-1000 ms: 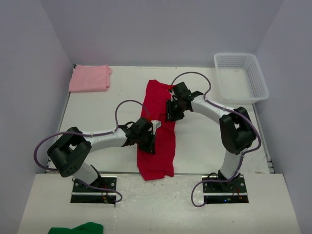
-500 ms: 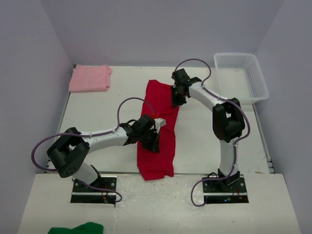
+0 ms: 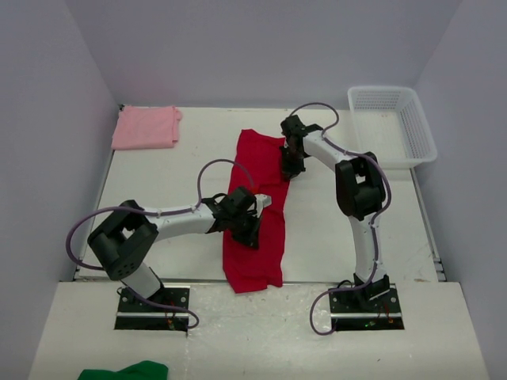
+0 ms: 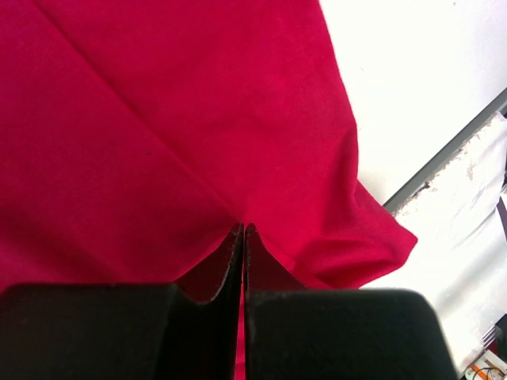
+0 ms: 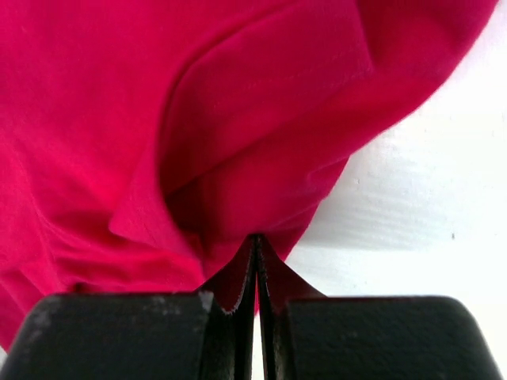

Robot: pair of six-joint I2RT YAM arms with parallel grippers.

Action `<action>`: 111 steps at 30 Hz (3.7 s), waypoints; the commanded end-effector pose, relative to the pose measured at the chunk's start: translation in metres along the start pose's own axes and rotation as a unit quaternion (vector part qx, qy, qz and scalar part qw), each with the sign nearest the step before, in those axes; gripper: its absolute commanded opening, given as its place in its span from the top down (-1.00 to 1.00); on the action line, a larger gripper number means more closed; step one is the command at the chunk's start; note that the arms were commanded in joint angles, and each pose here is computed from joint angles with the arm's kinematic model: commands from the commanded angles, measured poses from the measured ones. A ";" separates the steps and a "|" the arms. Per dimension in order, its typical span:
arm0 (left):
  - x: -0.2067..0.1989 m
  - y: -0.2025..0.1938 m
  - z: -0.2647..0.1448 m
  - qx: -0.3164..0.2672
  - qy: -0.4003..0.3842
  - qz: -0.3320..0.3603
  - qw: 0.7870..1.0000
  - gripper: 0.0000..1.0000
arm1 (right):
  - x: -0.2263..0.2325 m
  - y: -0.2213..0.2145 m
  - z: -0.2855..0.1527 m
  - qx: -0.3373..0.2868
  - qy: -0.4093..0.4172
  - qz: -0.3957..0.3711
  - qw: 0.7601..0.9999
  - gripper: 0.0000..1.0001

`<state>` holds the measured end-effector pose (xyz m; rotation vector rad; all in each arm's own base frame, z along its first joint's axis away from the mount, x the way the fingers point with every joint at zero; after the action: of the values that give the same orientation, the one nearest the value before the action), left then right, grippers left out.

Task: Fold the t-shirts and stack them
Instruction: Rotate the tshirt 90 degrees, then grab the bottom of the folded rectangular tshirt with both arms

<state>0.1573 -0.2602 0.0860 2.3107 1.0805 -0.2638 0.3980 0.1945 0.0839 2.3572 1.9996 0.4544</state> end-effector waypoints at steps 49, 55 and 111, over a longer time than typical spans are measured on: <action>0.092 0.249 0.021 -0.112 0.236 0.119 0.958 0.19 | -0.075 -0.113 -0.233 -0.237 0.169 0.015 0.957 0.44; 0.105 0.254 0.031 -0.119 0.265 0.149 0.945 0.19 | -0.090 -0.145 -0.241 -0.248 0.179 0.014 0.952 0.44; 0.087 0.250 0.034 -0.162 0.231 0.241 0.929 1.00 | -0.097 -0.175 -0.213 -0.195 0.202 0.025 0.959 0.43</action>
<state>0.4072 -0.3453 0.0812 2.3872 0.7299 0.5671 0.1650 0.0925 0.2310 2.1969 1.7587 1.2613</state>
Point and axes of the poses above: each gripper's point midway between its finger pads, its own z axis out along the fingers, its own x axis along the line the jaws close on, y = z × x, the point moved 7 cm from there along -z, back along the fingers, and after that the axes turned 12 degrees about z, right-handed, at the moved point
